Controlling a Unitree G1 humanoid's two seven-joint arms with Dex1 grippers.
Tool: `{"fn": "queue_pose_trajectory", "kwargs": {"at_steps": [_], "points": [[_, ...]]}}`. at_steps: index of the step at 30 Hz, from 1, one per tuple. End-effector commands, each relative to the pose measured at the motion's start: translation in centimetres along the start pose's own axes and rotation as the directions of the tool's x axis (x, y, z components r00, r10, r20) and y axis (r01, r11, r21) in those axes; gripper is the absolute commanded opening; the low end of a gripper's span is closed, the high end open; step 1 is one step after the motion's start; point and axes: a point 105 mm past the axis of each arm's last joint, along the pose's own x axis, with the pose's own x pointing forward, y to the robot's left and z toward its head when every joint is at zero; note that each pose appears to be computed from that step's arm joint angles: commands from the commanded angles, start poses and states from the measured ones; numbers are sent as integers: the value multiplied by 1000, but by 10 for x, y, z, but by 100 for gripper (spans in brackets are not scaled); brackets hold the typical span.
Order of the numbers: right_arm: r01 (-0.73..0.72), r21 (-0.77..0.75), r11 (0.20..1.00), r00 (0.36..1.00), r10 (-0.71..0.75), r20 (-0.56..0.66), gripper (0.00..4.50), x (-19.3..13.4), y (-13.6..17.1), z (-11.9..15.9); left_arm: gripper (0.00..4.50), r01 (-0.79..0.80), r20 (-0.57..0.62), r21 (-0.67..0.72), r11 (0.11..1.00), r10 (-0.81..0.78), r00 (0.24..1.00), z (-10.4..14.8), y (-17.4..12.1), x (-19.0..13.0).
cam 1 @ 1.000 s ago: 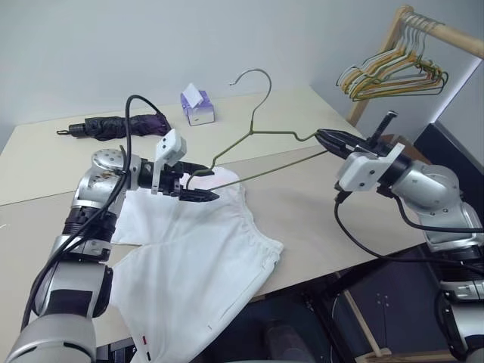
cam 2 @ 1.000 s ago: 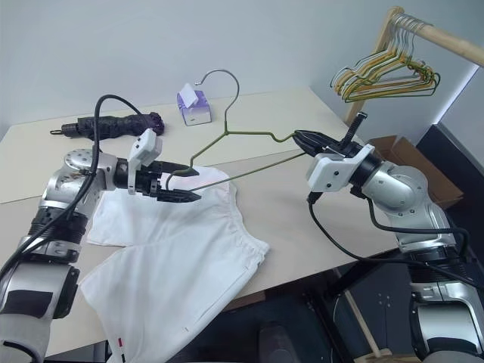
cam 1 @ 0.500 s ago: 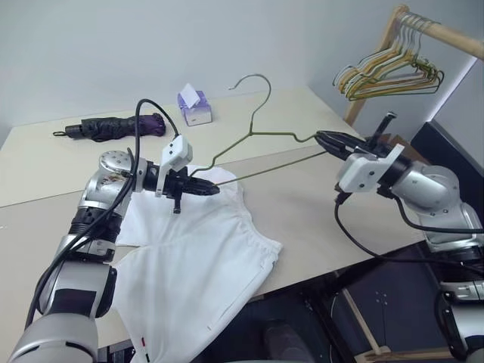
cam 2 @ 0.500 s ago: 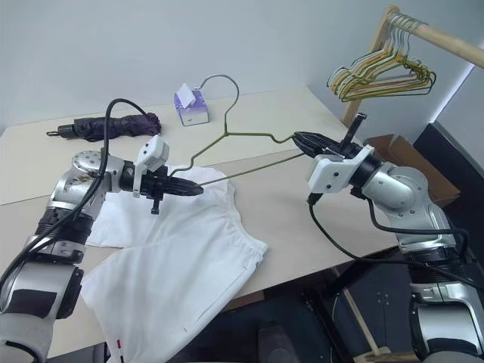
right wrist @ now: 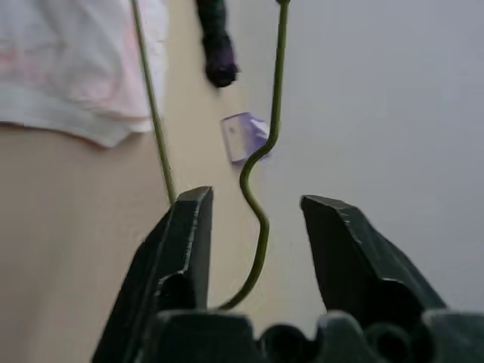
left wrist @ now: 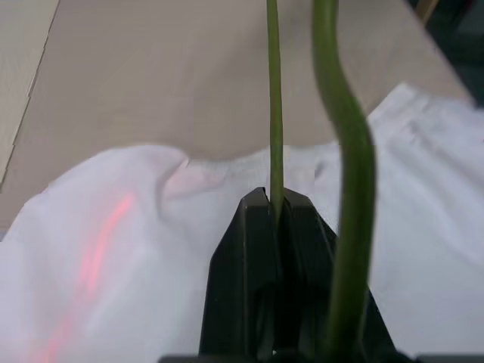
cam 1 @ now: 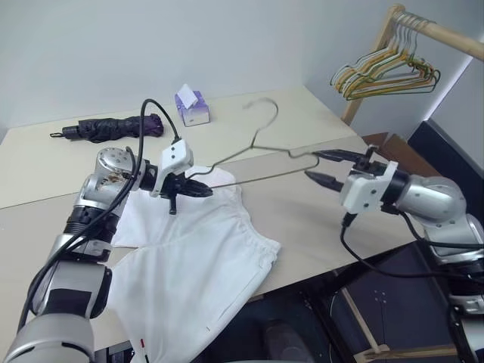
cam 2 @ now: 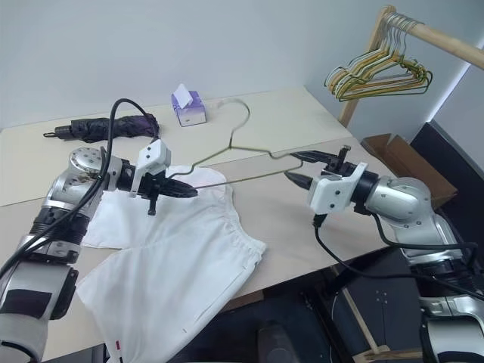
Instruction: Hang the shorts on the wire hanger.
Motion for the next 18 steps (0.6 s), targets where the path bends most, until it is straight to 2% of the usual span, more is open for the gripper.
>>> {"fn": "queue_pose_trajectory", "kwargs": {"at_steps": [1,4,9,12,18], "points": [[-116,160,980,993,114,19,345,-7,5,10,0,-3,-117,155,988,21,993,-17,-3,-9],[-258,268,928,964,265,10,445,-13,17,13,0,27,-120,192,981,-3,993,-18,-9,-10],[-317,392,864,934,356,-30,449,2,24,8,0,43,-46,216,976,-33,998,-1,-16,-9],[-301,475,827,907,402,-124,449,17,30,-6,0,43,-2,210,977,-43,999,8,-18,-9],[-274,529,803,878,434,-203,449,34,40,-25,0,44,30,198,979,-51,998,15,-23,-14]]}}
